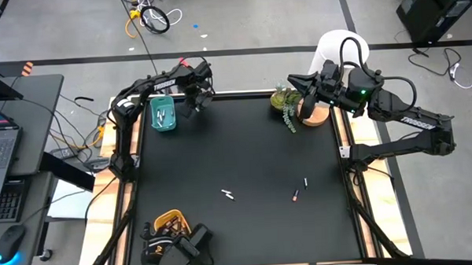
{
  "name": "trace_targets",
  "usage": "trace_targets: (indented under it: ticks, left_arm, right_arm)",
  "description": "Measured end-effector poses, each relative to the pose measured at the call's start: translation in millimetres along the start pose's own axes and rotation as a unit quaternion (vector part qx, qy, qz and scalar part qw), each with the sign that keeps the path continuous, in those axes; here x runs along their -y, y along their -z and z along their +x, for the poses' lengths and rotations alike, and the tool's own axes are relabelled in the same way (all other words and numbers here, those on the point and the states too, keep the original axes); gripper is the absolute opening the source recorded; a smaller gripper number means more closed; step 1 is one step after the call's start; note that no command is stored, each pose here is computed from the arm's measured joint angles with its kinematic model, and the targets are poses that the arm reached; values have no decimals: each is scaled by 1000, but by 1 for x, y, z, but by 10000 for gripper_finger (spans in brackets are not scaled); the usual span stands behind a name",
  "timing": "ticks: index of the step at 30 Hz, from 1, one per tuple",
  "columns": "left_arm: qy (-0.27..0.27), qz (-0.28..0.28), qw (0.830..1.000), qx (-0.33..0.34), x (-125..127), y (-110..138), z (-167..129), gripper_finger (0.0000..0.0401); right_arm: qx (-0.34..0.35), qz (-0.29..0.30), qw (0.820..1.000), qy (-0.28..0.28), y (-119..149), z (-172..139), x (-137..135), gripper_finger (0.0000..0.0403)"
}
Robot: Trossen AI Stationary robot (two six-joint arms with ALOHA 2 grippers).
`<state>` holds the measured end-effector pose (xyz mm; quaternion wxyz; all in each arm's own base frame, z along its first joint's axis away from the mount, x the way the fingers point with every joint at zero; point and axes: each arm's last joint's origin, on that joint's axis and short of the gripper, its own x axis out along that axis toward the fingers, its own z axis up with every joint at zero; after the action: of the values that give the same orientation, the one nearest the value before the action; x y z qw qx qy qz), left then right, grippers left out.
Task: Sort batteries
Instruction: Put the silver battery into the blue bin
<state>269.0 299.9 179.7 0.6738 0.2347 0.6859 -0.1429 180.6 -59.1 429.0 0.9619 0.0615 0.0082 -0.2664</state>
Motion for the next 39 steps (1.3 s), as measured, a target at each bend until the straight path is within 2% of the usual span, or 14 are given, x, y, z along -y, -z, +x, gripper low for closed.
trace_targets:
  ticks: [3, 6, 11, 15, 26, 33, 39]
  left_arm:
    - [-5, -3, 1000, -4, -4, 2, -8, 85]
    - [-33, -6, 999, -15, -11, 2, -15, 85]
    - [-51, -22, 998, -32, -14, 4, -14, 85]
    - [-38, -33, 998, -40, -9, 5, -6, 85]
    - [-9, -18, 999, -45, 6, -3, 13, 85]
    - [37, -20, 999, -11, 16, -13, 12, 85]
    - [3, -19, 1000, -13, 10, -15, 12, 85]
  right_arm:
    - [0, -3, 1000, 1, 0, 0, 0, 22]
    - [0, -3, 1000, 1, 0, 0, 0, 22]
    - [0, -3, 1000, 1, 0, 0, 0, 22]
    - [2, -3, 1000, 1, 0, 0, 0, 22]
    - [7, -2, 1000, 0, -1, 0, 0, 22]
    - [7, -2, 1000, 0, -1, 0, 0, 22]
    - [7, -5, 1000, 0, -1, 0, 0, 22]
